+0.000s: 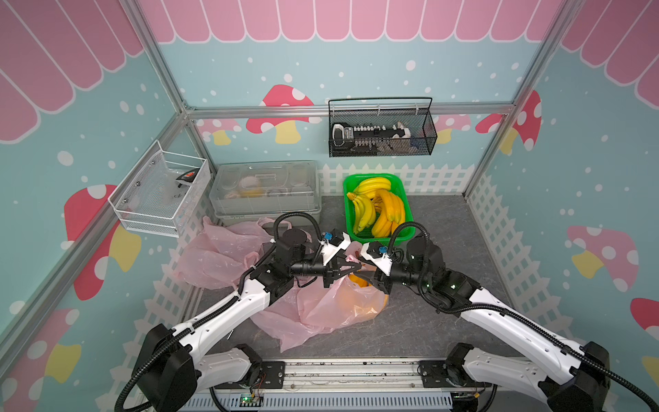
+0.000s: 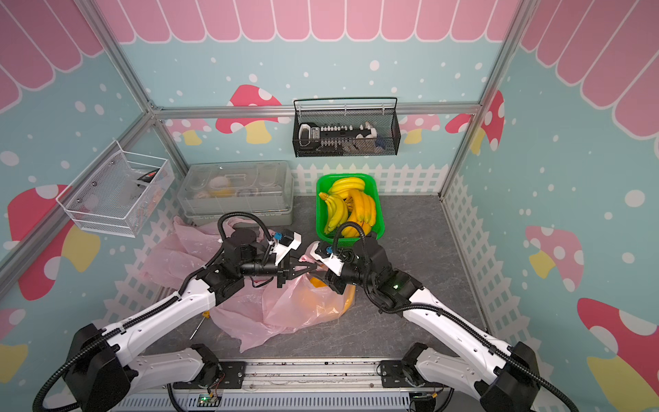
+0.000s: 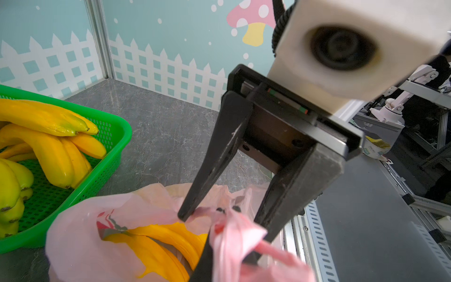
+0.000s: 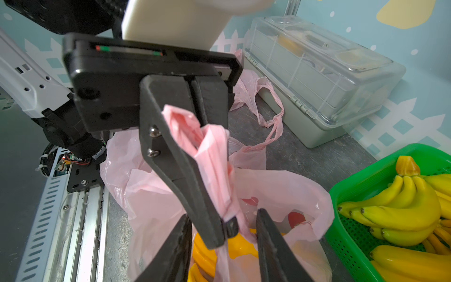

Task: Place the banana into a plastic bag & tie a knot
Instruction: Cross the plastic bag at the center of the board.

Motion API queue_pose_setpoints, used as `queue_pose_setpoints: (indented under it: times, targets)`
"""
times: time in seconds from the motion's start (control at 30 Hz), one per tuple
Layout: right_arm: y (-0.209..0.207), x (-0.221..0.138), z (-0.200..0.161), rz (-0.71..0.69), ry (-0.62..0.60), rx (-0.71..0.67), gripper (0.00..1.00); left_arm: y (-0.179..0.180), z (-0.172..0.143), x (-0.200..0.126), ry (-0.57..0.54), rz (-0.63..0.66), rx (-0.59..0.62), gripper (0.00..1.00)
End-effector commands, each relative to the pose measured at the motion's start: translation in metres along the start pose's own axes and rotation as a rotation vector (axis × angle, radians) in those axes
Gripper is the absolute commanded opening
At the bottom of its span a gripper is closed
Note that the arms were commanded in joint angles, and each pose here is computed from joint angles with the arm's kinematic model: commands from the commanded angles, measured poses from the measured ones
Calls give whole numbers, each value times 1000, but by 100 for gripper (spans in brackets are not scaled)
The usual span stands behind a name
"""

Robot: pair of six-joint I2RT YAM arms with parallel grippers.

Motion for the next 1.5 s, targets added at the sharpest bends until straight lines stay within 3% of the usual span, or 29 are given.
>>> queue_pose_setpoints:
  times: [0.0, 0.6, 0.87, 0.97, 1.27, 1.47]
  targets:
    - [-1, 3, 4, 1, -37, -27, 40, -11, 7, 1, -3, -80, 24, 0]
    - [-13, 1, 12, -103, -116, 13, 8, -10, 2, 10, 57, -125, -32, 3]
    - [-14, -1, 13, -123, -143, 51, 2, -5, 4, 8, 51, -57, -33, 8]
    - [-13, -3, 8, -119, -103, 44, 8, -5, 6, 4, 34, -21, -17, 0]
    - [-4, -31, 8, -56, -144, 4, 42, -20, 5, -4, 9, -106, 49, 0]
    - [7, -26, 12, 59, -177, -5, 50, -28, 6, -5, 1, -167, 76, 0]
Point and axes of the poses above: each gripper's point midway between its finger pads, its own x axis out along the fingers, its own y axis along the line the jaws close on, z = x × y, the point moved 5 cm from there along -x, back along the fingers, and after that the axes turned 8 degrees about -x, right-handed, at the moved point
